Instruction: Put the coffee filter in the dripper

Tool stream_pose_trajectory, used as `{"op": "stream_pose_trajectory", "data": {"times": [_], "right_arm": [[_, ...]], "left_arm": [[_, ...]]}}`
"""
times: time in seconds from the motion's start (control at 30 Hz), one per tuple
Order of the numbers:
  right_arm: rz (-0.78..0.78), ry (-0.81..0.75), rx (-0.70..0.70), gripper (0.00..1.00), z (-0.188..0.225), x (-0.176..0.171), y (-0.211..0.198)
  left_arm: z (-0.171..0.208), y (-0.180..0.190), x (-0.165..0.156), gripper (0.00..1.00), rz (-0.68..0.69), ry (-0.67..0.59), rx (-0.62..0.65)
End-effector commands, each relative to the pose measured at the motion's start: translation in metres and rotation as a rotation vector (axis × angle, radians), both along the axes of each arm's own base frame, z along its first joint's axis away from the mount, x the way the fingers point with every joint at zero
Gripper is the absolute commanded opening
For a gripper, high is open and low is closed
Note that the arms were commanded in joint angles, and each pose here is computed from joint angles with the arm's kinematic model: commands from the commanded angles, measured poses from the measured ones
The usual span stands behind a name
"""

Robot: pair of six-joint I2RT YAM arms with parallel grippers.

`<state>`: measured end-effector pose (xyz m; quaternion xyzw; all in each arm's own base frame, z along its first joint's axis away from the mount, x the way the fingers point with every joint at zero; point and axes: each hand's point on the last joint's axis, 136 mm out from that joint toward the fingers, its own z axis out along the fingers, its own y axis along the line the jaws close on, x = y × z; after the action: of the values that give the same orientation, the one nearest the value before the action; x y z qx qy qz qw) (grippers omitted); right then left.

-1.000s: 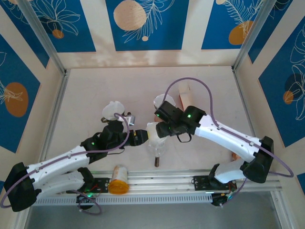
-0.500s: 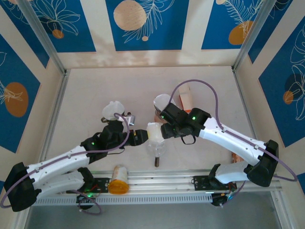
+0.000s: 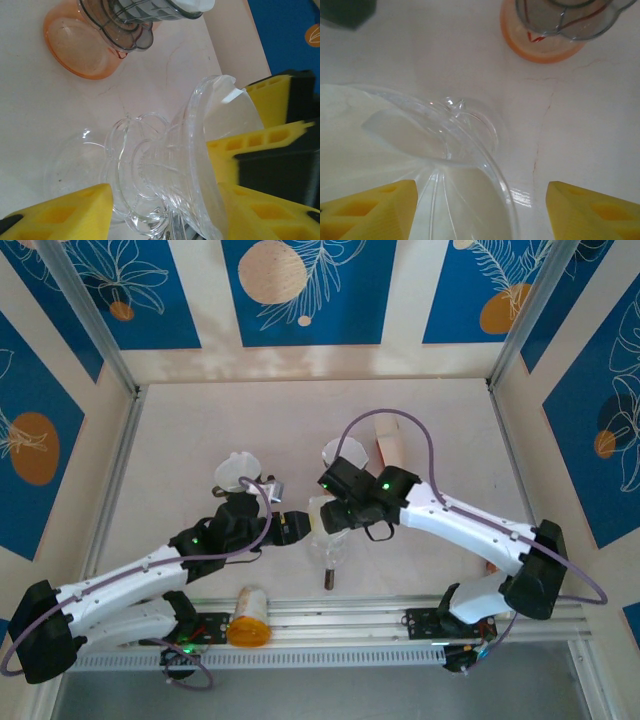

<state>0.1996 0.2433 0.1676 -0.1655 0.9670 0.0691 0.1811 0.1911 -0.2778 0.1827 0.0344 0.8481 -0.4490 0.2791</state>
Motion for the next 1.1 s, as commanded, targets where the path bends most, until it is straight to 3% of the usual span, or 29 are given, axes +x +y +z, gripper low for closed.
{"op": "stream_pose_trajectory", "data": {"times": [0.0,0.57,1.07], "right_arm": [[0.033,0.022,-0.006,0.69,-0.006,-0.004,0.006],[0.024,0.064,-0.079,0.69,-0.036,-0.004,0.002],[-0.082,-0.173,0.087,0.69,0.054,0.007,-0.028]], "left_arm": [[-0.015,0.006,0.002,0.56,0.026,0.032,0.042],[-0.015,0.006,0.003,0.57,0.027,0.033,0.040],[-0.015,0.005,0.003,0.56,0.028,0.035,0.035]]}}
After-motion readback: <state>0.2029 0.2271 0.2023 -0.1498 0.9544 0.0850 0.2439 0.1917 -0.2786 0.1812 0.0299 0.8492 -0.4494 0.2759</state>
